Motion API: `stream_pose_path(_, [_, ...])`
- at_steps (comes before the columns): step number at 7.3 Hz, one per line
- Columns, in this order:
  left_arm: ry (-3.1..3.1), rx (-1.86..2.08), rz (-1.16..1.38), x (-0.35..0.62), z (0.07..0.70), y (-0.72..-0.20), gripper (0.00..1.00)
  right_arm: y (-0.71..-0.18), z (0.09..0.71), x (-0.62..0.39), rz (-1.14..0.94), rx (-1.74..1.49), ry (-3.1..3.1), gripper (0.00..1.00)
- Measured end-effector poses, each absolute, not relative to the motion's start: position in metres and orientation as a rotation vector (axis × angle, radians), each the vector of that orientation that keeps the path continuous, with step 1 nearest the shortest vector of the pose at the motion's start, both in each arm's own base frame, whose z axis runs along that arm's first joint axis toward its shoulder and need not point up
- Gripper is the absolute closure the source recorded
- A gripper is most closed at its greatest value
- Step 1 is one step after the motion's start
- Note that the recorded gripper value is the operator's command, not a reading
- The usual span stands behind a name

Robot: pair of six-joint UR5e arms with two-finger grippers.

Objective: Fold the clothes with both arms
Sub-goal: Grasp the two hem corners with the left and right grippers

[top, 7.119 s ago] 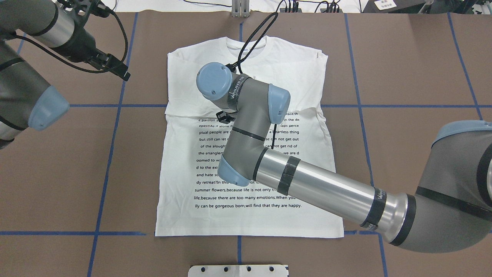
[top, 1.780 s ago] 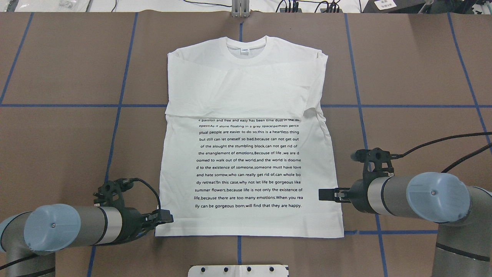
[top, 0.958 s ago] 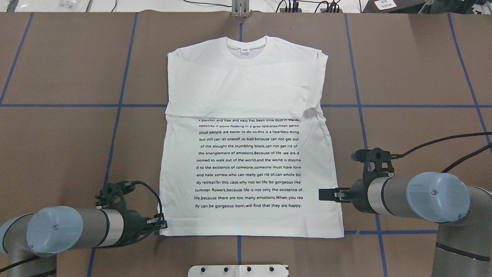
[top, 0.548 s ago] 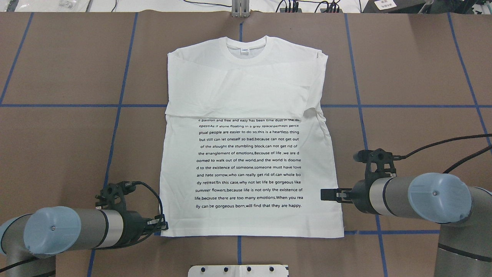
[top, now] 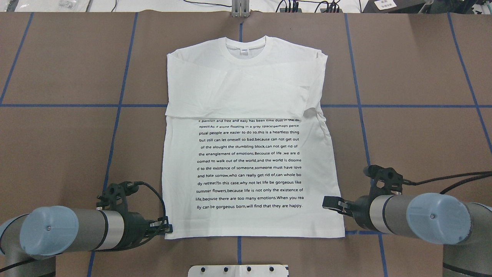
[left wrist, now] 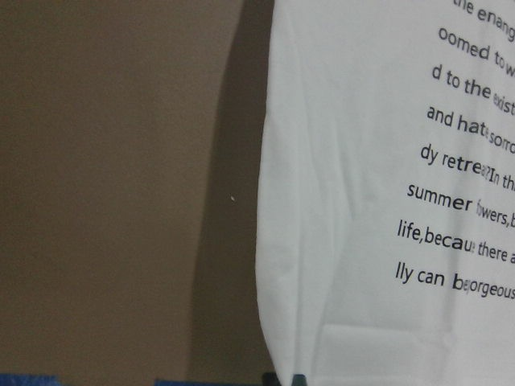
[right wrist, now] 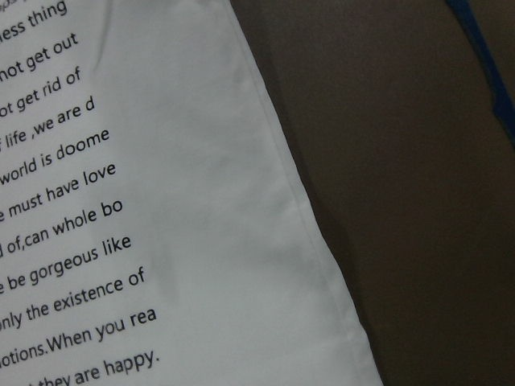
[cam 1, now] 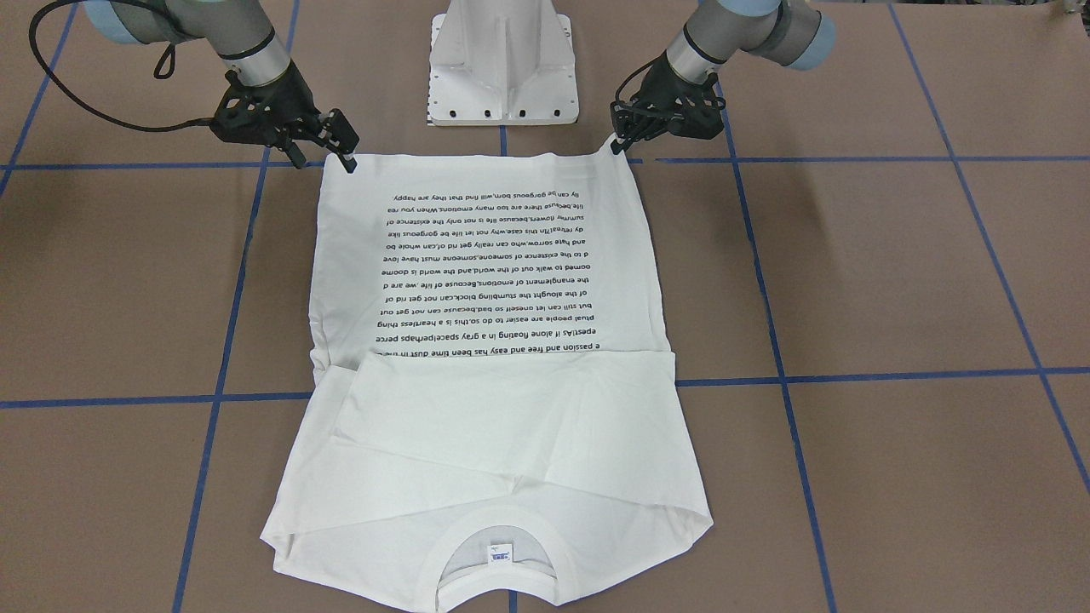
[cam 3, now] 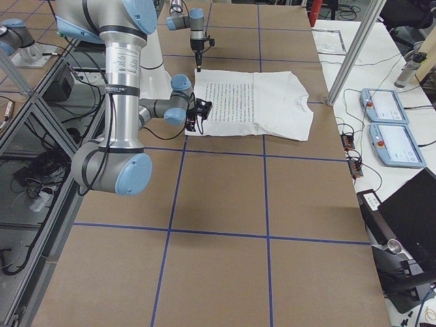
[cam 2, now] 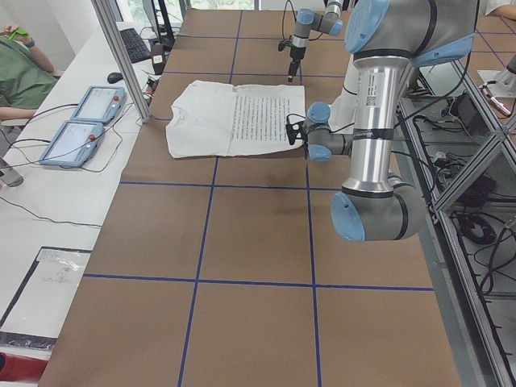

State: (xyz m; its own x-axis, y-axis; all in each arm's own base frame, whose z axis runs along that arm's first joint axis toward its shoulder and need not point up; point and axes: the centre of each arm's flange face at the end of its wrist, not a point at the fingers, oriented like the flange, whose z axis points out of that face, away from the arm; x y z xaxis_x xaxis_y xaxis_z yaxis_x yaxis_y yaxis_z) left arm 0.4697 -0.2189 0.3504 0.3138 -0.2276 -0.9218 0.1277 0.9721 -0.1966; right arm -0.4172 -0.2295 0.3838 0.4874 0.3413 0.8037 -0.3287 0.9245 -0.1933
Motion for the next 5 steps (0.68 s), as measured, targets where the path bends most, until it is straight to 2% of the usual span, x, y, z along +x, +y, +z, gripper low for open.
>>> stream_pose_path(3, [1.235, -0.094, -0.235, 0.469, 0.348, -0.219, 1.00, -0.197, 0.392, -0.434, 0.584, -0.011, -0.967, 0.17])
stream_pose_path(5, [1.237, -0.094, -0.234, 0.469, 0.348, -0.218, 1.00, -0.191, 0.402, -0.435, 0.645, -0.022, -0.943, 0.18])
